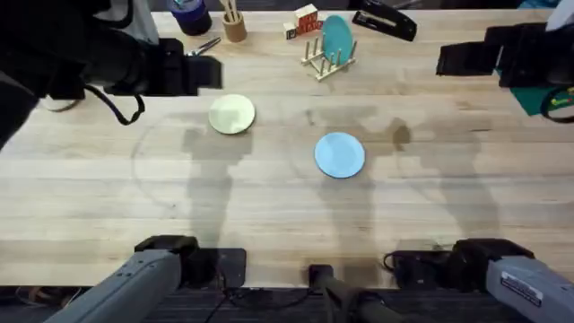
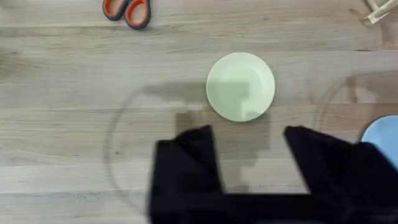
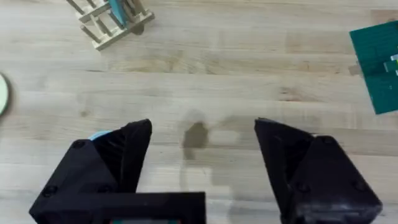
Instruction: Pick up the plates from the table one by one and place each into a slot on the dish rack.
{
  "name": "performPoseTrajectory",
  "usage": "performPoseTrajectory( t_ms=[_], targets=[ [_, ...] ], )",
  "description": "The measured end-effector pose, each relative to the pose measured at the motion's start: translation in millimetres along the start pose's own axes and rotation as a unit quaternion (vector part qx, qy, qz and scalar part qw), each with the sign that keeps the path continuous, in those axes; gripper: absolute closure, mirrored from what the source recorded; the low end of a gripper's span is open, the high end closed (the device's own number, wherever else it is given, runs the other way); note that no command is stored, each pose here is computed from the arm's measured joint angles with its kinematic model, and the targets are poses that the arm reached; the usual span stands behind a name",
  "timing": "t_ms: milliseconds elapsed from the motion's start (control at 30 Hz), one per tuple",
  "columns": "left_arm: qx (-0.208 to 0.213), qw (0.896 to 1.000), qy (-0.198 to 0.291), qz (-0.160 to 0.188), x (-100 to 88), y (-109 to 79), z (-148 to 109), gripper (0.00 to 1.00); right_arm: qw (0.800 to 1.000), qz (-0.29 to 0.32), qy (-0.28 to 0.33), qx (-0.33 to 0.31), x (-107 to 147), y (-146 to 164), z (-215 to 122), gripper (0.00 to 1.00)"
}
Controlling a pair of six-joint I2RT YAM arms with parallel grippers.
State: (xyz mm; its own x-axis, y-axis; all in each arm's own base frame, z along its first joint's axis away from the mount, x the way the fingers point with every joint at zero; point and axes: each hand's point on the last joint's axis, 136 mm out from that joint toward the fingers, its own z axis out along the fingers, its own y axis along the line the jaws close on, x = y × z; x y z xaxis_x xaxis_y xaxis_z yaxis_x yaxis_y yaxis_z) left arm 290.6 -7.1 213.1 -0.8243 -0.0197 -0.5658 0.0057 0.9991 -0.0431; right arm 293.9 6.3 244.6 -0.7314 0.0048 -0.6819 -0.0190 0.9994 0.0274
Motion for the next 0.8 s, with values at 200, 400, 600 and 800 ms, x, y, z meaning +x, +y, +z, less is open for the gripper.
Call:
performPoseTrajectory(
  t_ms=[200,400,600,800],
  targets=[
    [0.026,1.0,0.001,0.001,-0.1,-6.8,0,0.951,1.0,0.0,-0.001,0.0,0,0,0,0.006],
    [0.102,0.994,0.015,-0.032,-0.6,-3.2,11,0.959,1.0,0.0,-0.001,0.0,0,0,0,0.006],
    [0.182,0.98,0.027,-0.073,-0.8,11.2,28,0.959,1.0,0.0,-0.001,0.0,0,0,0,0.006],
    [0.258,0.961,0.044,-0.088,2.3,12.2,50,0.959,1.0,0.0,-0.001,0.0,0,0,0,0.006]
  ],
)
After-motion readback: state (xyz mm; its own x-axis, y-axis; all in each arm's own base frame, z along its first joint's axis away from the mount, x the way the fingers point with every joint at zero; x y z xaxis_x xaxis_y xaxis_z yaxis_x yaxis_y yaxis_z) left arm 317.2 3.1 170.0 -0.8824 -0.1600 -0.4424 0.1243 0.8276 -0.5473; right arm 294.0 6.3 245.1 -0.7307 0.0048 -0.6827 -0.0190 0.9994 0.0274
